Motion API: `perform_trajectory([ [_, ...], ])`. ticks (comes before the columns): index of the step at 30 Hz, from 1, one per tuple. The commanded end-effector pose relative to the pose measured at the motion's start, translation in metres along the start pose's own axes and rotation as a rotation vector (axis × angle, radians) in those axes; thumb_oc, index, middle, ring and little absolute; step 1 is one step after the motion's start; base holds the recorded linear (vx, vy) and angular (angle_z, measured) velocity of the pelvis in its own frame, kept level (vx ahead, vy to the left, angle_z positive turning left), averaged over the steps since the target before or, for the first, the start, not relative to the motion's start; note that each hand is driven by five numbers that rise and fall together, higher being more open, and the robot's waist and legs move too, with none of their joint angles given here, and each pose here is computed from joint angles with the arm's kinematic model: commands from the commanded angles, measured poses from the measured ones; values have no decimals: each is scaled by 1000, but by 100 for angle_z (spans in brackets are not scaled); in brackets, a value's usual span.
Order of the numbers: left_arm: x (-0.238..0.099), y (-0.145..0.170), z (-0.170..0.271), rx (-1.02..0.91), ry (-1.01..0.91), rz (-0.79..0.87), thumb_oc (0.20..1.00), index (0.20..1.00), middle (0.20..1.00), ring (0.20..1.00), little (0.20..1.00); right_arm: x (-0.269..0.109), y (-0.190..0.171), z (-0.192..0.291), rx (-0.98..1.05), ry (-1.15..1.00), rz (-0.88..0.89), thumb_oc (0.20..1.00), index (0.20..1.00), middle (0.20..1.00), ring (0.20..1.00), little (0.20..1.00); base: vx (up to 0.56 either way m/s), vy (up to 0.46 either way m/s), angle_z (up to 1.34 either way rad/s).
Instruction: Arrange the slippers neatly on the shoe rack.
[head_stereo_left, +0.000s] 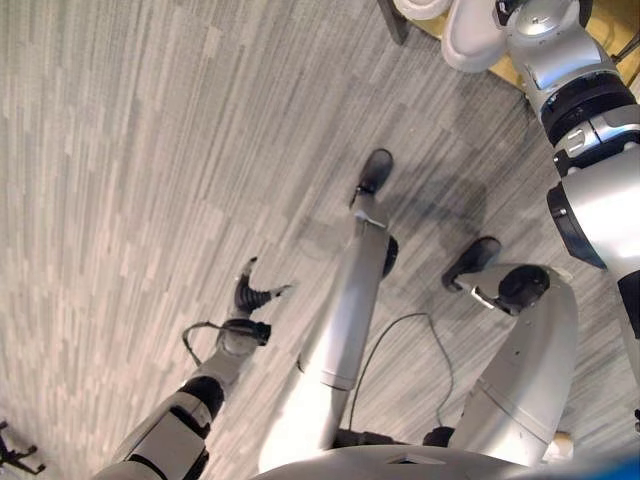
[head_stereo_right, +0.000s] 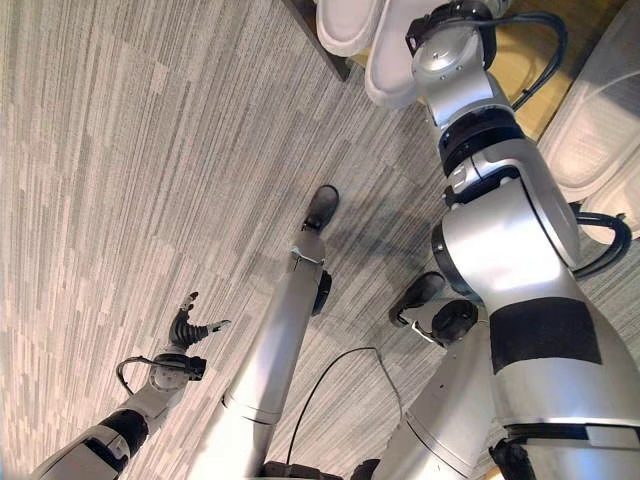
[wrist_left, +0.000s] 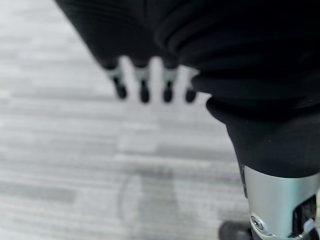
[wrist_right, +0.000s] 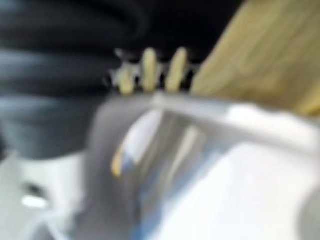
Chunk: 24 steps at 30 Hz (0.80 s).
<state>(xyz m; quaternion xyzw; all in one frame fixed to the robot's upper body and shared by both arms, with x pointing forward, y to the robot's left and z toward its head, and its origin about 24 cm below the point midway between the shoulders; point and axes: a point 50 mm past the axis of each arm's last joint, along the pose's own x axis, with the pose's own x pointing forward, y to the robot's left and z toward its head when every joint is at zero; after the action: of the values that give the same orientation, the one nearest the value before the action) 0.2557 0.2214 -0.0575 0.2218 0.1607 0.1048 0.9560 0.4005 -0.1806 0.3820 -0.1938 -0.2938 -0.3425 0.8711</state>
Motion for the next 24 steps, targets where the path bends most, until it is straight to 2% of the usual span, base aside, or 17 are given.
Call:
perform_trajectory([
  [1,4,23,-14,-14,87,75,1000,1000,1000,1000,1000,18,-26,26,75,-29,-143,1000,1000,1000,1000,1000,0,0,0],
  [5,-2,14,-17,-37,93,51,1000,1000,1000,1000,1000,25,-51,4,-41,-15,-286,1000,1000,1000,1000,1000,-1,8,0],
  [12,-4,8,-22,-39,123,16,1000,1000,1000,1000,1000,22,-42,20,61,-58,-243,1000,1000,1000,1000,1000,-10,10,-2],
  [18,-3,5,-28,1,173,2,1000,1000,1000,1000,1000,12,-17,37,279,-12,-149,1000,1000,1000,1000,1000,-3,1,1],
  [19,-3,4,-28,9,182,-4,1000,1000,1000,1000,1000,8,-11,39,394,43,-136,1000,1000,1000,1000,1000,0,0,0],
  [24,-2,0,-28,27,194,-22,1000,1000,1000,1000,1000,2,-5,38,604,154,-173,1000,1000,1000,1000,1000,0,0,0],
])
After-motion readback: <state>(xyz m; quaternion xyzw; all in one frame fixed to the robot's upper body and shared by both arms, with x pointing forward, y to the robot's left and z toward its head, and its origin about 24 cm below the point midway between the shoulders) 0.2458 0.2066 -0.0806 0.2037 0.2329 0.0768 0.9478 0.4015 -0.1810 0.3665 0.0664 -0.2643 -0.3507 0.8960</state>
